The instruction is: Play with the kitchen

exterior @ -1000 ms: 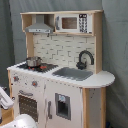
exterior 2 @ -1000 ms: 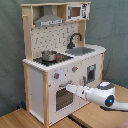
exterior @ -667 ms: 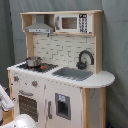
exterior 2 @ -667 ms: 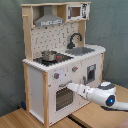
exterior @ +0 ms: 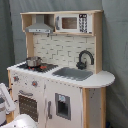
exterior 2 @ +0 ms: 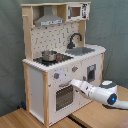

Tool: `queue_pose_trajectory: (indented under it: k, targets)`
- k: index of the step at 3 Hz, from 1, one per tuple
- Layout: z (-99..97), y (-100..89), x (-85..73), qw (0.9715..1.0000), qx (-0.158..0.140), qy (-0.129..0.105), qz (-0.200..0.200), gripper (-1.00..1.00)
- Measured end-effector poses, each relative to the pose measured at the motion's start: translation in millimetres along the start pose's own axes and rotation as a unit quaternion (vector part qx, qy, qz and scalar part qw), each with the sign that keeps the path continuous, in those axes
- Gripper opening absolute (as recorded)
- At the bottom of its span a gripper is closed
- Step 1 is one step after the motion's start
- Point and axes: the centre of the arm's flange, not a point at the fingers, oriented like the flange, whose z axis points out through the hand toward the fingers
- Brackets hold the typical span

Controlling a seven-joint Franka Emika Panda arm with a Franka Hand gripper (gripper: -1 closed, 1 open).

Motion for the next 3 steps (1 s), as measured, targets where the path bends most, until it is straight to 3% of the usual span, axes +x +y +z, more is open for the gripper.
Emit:
queue_pose_trajectory:
  k: [1, 3]
  targets:
    - [2.6, -5.8, -12.3, 0.9988, 0.004, -0.002, 0.048, 1.0]
    - [7.3, -21.2, -30.5, 0.9908, 0.008, -0.002, 0.135, 1.0]
